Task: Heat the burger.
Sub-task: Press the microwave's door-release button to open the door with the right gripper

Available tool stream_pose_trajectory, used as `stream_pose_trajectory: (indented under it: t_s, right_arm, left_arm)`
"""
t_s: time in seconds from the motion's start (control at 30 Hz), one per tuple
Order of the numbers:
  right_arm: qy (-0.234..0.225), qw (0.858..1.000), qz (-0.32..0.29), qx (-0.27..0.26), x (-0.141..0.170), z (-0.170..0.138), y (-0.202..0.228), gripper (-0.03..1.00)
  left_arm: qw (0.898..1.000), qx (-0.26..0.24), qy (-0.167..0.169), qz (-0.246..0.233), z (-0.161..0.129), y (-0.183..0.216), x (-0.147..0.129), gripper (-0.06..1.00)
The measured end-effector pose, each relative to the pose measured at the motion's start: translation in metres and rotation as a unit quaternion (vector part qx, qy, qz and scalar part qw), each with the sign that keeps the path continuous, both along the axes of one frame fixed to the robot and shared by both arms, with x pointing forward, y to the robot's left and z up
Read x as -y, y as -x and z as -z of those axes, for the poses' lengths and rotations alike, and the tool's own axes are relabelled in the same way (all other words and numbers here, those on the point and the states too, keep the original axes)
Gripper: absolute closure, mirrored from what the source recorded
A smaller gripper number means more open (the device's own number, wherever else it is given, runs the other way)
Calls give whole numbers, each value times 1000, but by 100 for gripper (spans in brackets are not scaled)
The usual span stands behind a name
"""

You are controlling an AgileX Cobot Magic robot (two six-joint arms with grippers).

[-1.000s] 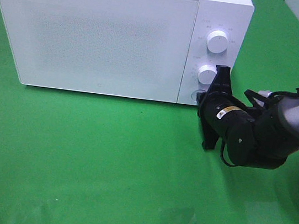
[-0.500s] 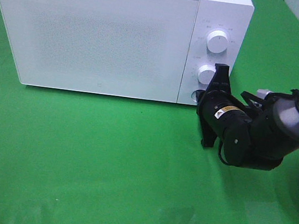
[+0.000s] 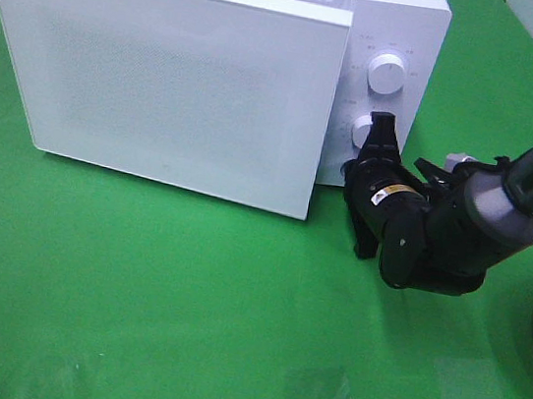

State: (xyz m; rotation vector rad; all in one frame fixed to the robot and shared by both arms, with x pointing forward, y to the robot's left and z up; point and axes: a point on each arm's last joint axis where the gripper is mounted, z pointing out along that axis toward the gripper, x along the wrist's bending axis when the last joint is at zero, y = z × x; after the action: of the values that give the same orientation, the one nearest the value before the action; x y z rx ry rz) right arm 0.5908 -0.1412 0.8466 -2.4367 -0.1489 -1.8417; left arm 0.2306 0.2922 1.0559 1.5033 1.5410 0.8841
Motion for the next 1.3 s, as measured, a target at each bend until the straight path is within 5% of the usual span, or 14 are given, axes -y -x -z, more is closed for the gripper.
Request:
stream_pose_trajectory:
  t_s: [1.3]
  right_arm:
    - [-6, 999, -44, 0, 8, -24, 20, 96]
  left_arm:
    - [1000, 0, 0, 0, 0, 0, 0, -4]
